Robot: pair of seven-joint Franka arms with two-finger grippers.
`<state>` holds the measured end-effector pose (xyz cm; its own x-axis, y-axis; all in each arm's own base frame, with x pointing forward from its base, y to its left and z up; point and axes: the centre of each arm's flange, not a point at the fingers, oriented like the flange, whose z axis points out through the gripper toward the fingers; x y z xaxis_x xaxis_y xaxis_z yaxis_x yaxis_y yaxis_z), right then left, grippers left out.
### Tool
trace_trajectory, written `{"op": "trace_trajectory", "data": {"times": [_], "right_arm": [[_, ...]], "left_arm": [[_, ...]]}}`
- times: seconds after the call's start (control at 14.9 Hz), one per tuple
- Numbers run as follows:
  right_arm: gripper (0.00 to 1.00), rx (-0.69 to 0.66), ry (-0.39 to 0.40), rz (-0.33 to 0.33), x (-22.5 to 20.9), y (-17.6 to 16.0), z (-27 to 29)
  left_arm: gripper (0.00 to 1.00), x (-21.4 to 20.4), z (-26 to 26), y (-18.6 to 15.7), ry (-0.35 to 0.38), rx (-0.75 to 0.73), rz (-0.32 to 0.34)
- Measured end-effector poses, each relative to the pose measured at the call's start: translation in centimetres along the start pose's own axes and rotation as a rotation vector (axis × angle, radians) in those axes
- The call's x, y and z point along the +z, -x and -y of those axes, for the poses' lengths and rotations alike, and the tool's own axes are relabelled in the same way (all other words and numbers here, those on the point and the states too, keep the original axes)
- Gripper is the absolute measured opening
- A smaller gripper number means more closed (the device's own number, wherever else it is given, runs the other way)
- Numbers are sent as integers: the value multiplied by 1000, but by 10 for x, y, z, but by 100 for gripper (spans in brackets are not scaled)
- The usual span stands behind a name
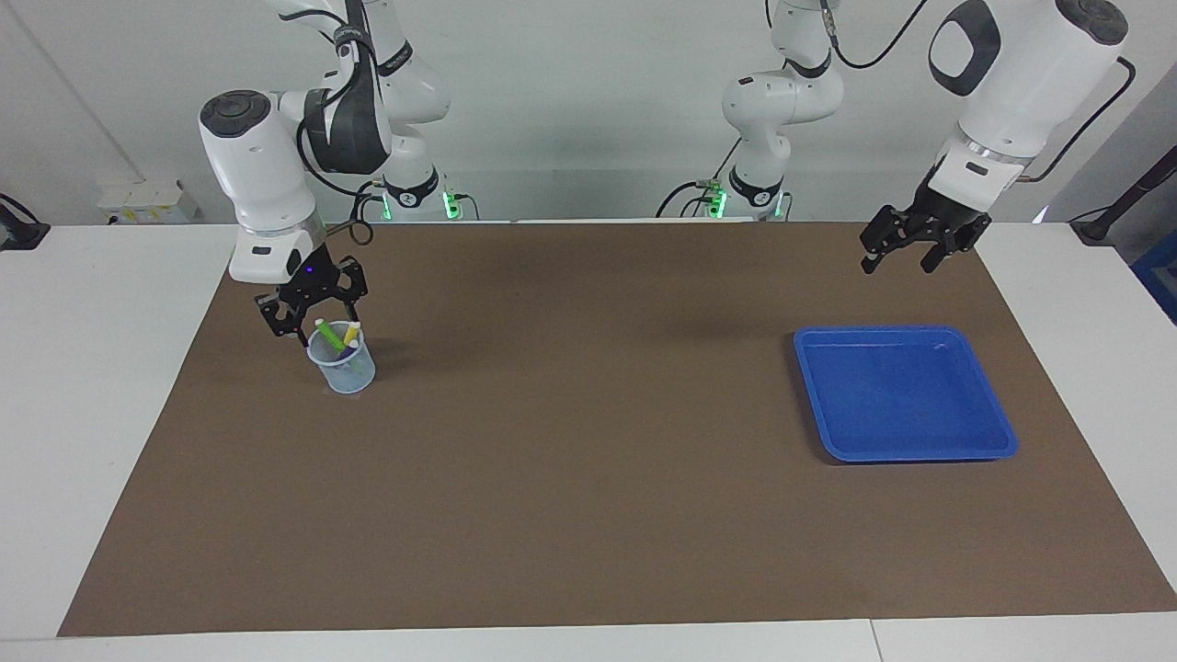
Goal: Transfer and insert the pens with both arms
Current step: 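Carry the purple pen to the cup while the left gripper withdraws, then lower the purple pen into the white cup and open the right gripper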
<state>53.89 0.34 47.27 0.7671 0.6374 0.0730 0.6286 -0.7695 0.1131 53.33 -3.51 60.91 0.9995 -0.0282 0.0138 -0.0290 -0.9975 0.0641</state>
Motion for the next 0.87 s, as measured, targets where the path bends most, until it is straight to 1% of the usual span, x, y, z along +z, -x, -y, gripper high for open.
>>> {"op": "trace_trajectory", "data": {"times": [0.13,0.27,0.47,0.67,0.74,0.87], "right_arm": [[100,17,8,-11,-6,-3,-1],[100,28,19,-25,-15,-7,-2],[100,28,28,-39,-31,-12,-2],[100,39,20,-54,-43,-15,-3],[100,48,8,-64,-44,-16,-3],[100,77,-26,-107,-50,-20,-3]], "left_arm": [[100,-27,-14,7,-30,34,11],[100,-41,-17,12,-37,40,21],[100,-41,-4,12,-33,19,29],[100,-37,6,11,-27,5,38],[100,-35,5,10,-27,6,41],[100,-31,1,9,-27,14,48]]}}
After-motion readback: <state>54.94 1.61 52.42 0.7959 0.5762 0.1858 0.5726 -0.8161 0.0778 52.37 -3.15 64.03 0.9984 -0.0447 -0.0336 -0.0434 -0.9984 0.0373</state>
